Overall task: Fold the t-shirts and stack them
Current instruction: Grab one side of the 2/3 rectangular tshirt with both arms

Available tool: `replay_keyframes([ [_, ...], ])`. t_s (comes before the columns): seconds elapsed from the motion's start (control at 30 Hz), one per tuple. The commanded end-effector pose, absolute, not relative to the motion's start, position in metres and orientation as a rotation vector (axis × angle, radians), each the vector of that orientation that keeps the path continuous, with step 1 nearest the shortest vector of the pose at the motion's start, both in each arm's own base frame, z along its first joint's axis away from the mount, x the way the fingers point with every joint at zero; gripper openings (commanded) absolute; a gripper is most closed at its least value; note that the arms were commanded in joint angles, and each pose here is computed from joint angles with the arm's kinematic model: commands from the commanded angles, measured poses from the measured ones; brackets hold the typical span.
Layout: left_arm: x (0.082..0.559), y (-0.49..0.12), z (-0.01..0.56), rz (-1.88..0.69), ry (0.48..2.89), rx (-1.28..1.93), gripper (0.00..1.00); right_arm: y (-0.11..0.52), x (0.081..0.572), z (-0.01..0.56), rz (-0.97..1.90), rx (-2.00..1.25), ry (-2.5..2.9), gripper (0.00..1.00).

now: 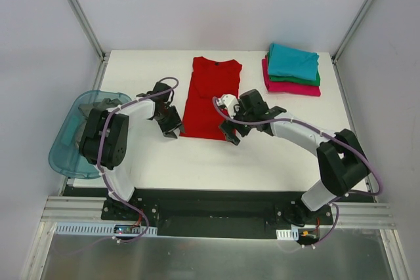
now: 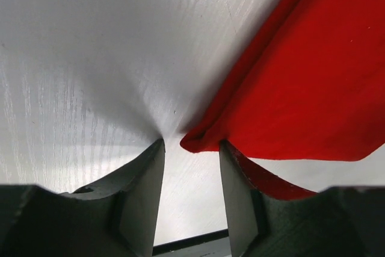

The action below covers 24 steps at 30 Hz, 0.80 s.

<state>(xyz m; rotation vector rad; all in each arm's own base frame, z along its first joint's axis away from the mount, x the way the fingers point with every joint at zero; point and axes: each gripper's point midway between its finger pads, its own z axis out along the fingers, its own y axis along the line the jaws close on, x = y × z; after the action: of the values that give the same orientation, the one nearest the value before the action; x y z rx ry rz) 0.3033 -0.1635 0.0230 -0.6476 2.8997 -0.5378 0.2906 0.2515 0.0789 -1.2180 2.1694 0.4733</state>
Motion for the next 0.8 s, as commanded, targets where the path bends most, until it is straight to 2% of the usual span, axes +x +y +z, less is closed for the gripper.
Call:
replay_keyframes([
  [0.0, 0.304, -0.161, 0.013, -0.501, 2.924, -0.684, 0.39, 0.265, 0.290, 0.079, 0.446, -1.364, 2.065, 0.96],
  [0.07, 0.304, -0.158, 0.009, -0.476, 2.929, -0.695, 0.36, 0.267, 0.285, 0.073, 0.447, -1.405, 2.062, 0.96],
  [0.2, 0.305, -0.156, 0.003, -0.448, 2.939, -0.688, 0.21, 0.273, 0.275, 0.062, 0.424, -1.500, 2.051, 0.99],
  [0.23, 0.306, -0.156, 0.003, -0.450, 2.939, -0.680, 0.15, 0.274, 0.276, 0.060, 0.401, -1.514, 2.048, 0.99],
  [0.27, 0.307, -0.156, 0.002, -0.447, 2.943, -0.677, 0.03, 0.273, 0.277, 0.057, 0.370, -1.522, 2.055, 0.96],
  [0.3, 0.308, -0.157, 0.002, -0.452, 2.943, -0.676, 0.00, 0.273, 0.276, 0.054, 0.348, -1.542, 2.057, 0.95],
  [0.67, 0.313, -0.153, 0.007, -0.433, 2.910, -0.662, 0.00, 0.270, 0.276, 0.038, 0.227, -1.611, 2.106, 0.72],
  [0.77, 0.312, -0.154, 0.008, -0.441, 2.911, -0.668, 0.00, 0.269, 0.279, 0.032, 0.204, -1.635, 2.160, 0.62],
])
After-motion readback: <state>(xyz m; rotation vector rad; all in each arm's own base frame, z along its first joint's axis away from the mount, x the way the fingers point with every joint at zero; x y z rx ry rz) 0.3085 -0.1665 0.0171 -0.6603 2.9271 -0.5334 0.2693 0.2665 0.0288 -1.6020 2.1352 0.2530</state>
